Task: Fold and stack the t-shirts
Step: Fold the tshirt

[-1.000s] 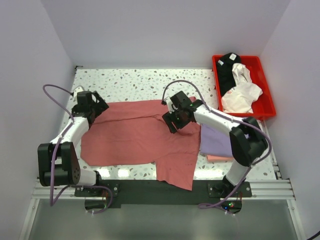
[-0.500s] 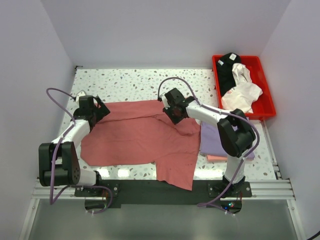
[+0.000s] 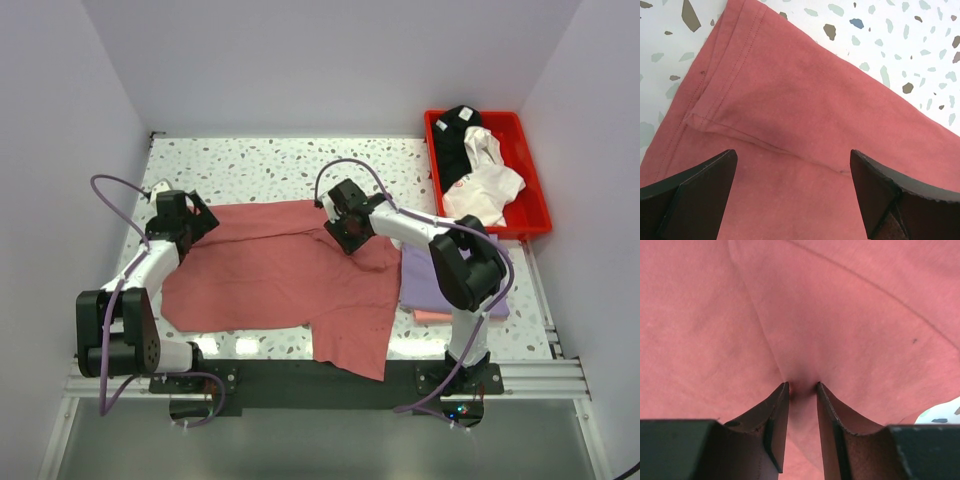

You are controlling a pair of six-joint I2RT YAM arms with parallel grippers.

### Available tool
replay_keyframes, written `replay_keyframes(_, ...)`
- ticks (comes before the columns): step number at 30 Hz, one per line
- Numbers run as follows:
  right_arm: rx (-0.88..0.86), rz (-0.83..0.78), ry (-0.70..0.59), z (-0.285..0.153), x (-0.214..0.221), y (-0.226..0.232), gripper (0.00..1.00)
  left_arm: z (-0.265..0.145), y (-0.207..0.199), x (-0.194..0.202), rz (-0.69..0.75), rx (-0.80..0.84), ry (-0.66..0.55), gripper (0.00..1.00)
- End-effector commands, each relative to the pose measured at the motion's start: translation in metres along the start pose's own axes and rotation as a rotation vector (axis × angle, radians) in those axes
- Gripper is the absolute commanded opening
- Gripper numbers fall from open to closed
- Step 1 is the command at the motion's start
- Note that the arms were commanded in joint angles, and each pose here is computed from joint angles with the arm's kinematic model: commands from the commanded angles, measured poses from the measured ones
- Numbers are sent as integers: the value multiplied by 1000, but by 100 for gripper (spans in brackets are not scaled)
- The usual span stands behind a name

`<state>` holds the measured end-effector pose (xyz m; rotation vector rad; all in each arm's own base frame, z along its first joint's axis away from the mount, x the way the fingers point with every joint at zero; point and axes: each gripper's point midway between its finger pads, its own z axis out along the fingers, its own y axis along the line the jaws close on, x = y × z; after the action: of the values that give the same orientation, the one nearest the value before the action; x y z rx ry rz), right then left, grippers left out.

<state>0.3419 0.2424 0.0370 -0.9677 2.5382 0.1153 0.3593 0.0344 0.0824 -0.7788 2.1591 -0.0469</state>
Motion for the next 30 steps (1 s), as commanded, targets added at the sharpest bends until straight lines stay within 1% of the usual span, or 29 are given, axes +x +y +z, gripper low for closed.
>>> replay_keyframes(1,-29,1,-15,-15,1,4,32,-5,0,-13,7,4,-49,100)
replay_keyframes(4,-9,7,-2,-11,6,3,31,-5,1,-14,8,-3,-55,100)
replay_keyframes(7,27,31,-13,-10,1,-4,19,-5,2,-13,10,-9,-55,100)
replay_keyframes(8,28,31,-22,-10,-2,-4,14,-4,2,-14,12,-8,-56,100)
replay_keyframes(11,40,43,-50,-13,-15,-7,6,-4,3,-14,14,-15,-60,100)
replay_keyframes(16,63,62,-69,-12,-37,-23,4,-4,6,-13,20,-25,-59,100)
replay_keyframes(19,75,57,-91,-12,-50,-38,4,-4,6,-13,23,-24,-60,100)
replay_keyframes(20,54,47,-77,-6,-49,-37,5,-3,6,-12,23,-24,-60,100)
replay_keyframes(21,54,26,-92,-9,-58,-44,5,-3,6,-13,24,-23,-61,100)
replay_keyframes(22,50,12,-88,-6,-58,-47,7,-3,7,-11,26,-26,-57,100)
replay_keyframes(23,46,-13,-70,1,-56,-49,7,-3,7,-12,26,-26,-59,100)
replay_keyframes(27,104,-134,-74,8,-71,-76,11,-1,7,-12,31,-27,-56,100)
replay_keyframes(29,137,-161,-90,11,-80,-87,27,-1,7,-9,34,-27,-50,100)
replay_keyframes(30,167,-179,-95,11,-85,-97,33,0,6,-10,33,-26,-48,100)
